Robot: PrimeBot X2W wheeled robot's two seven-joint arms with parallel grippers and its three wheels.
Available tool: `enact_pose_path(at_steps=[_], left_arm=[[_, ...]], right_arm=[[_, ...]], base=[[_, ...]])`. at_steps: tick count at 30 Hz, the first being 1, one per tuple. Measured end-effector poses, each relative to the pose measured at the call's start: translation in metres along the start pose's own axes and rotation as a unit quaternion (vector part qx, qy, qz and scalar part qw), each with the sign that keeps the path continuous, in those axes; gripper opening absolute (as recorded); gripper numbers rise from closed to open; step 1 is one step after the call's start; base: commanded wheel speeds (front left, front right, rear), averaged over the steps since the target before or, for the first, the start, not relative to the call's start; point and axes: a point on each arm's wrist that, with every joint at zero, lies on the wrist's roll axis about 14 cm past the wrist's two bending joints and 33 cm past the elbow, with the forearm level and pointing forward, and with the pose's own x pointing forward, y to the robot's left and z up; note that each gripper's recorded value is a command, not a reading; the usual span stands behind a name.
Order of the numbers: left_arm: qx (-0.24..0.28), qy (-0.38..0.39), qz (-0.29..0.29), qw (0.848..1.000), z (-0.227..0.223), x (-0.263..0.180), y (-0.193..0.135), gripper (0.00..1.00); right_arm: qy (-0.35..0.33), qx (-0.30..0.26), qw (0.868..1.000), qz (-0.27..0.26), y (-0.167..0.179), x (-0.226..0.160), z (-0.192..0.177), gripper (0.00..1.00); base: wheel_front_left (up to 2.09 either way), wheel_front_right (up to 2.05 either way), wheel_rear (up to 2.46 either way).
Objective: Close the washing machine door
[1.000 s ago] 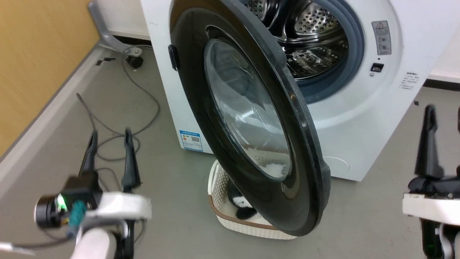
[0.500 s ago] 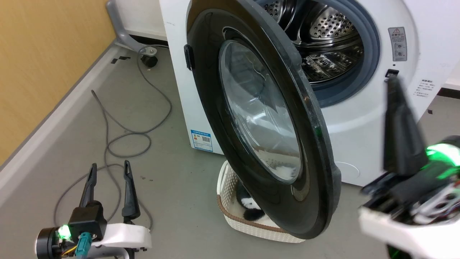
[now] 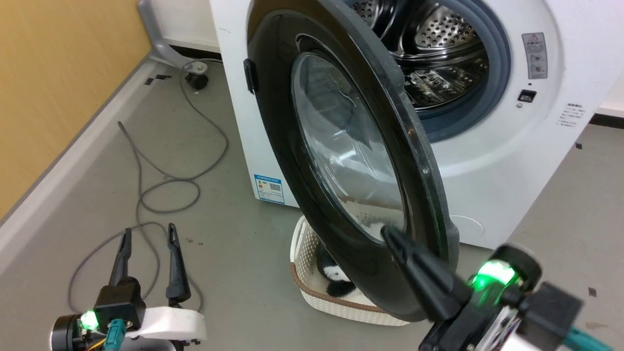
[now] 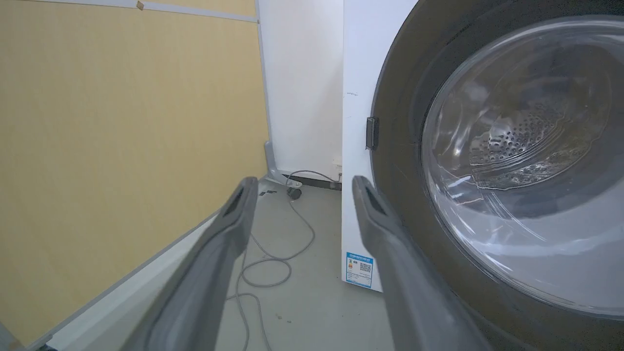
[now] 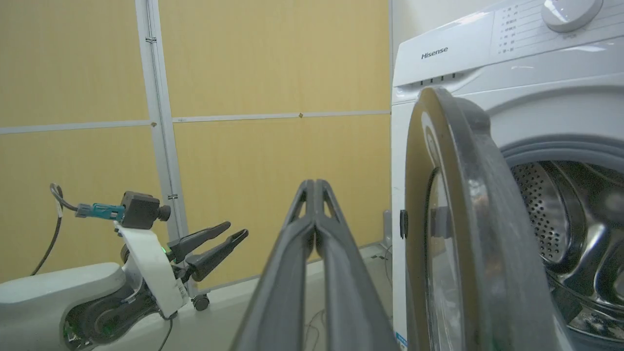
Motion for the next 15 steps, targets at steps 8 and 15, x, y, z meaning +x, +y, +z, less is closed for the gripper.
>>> enact_pose_path(at_steps=[8, 15], left_arm=[[0.000, 0.008, -0.024, 1.000, -0.007, 0.006, -0.018, 1.00], [-0.004, 0.022, -0.046, 0.999, -0.017, 0.009, -0.038, 1.00]], right_arm=[[0.090, 0.012, 0.995, -0.042, -0.014, -0.034, -0.051, 0.00], [0.152, 0.005, 0.986, -0.071, -0.030, -0.059, -0.085, 0.00]], base=[[0.00, 0.00, 0.00], [0.00, 0.00, 0.00]])
